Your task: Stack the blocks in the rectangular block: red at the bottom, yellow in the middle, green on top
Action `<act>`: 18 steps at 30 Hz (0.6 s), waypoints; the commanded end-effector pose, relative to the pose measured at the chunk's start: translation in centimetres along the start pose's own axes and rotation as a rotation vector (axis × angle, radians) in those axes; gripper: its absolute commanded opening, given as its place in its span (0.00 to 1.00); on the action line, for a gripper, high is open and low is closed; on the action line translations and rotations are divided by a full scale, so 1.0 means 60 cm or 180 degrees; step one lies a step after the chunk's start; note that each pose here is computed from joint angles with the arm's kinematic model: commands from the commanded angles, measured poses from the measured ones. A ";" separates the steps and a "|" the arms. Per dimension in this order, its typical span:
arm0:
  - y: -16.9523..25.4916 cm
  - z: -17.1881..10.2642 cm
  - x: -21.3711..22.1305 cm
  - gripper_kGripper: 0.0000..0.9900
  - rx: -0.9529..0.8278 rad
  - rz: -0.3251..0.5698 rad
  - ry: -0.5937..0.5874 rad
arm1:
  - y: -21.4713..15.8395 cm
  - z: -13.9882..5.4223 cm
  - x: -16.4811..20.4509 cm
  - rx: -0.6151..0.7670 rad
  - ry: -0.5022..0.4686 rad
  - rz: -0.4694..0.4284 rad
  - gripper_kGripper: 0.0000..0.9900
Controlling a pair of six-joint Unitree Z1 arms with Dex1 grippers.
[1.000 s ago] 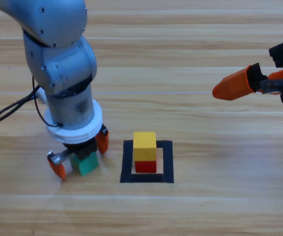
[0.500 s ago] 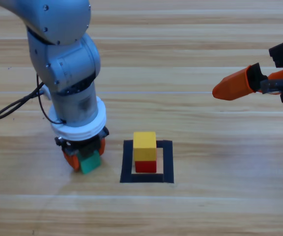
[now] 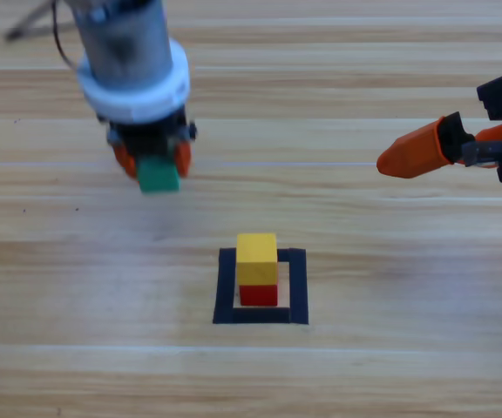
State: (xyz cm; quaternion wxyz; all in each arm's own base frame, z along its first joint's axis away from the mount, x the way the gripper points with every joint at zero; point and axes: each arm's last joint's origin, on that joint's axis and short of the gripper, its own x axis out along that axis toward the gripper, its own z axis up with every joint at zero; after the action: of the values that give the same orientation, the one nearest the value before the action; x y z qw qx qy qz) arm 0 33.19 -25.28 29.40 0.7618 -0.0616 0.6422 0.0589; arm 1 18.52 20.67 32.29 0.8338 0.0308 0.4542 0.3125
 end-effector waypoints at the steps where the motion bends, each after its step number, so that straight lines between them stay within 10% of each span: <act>1: 0.022 0.038 -0.024 0.03 0.0214 0.0034 -0.0039 | -0.017 -0.005 0.021 0.0080 0.0107 -0.0058 1.00; 18: -0.061 -0.035 -0.046 0.00 0.1302 -0.0295 0.0157 | -0.018 -0.009 0.018 0.0081 0.0120 -0.0053 1.00</act>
State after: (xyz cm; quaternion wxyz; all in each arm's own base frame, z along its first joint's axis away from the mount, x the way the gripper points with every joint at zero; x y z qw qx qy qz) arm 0 32.51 -26.30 33.39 0.7602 0.0377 0.6429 -0.0861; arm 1 18.49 20.64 32.19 0.8331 0.0302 0.4556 0.3122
